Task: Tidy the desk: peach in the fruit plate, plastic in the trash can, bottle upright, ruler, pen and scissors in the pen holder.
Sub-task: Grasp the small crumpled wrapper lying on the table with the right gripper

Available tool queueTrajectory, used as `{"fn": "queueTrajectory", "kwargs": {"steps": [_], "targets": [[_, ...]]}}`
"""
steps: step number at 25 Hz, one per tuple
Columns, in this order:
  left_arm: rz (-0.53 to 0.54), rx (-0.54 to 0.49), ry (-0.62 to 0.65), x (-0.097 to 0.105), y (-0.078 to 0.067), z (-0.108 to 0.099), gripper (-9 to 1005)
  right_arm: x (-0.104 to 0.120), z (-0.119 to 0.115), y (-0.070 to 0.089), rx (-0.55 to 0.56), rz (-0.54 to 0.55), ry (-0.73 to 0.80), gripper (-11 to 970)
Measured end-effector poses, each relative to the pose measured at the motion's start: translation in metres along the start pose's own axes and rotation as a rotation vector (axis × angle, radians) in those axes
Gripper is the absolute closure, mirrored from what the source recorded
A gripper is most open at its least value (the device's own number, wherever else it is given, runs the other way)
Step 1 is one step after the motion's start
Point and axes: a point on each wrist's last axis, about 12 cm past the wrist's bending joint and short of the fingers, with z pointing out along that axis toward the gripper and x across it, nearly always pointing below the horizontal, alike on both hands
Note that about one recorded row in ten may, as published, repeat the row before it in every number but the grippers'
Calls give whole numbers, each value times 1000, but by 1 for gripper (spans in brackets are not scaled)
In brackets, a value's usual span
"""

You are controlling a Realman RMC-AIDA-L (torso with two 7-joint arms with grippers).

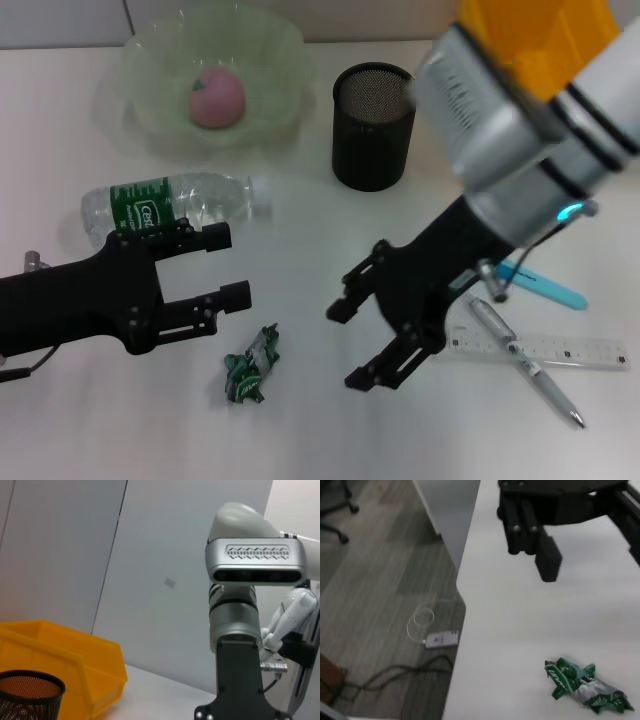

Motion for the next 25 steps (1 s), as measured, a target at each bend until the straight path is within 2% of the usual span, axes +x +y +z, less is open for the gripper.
{"fn": "queueTrajectory", "kwargs": {"steps": [7, 12, 25], "targets": [[1, -7, -1, -2, 2, -3, 278, -18, 26, -2, 41, -143, 61, 209], [3, -26, -12, -4, 4, -6, 278, -24, 36, 0, 71, -234, 31, 211], [8, -39, -35, -5, 4, -5, 278, -29, 71, 4, 102, -330, 45, 214]]}}
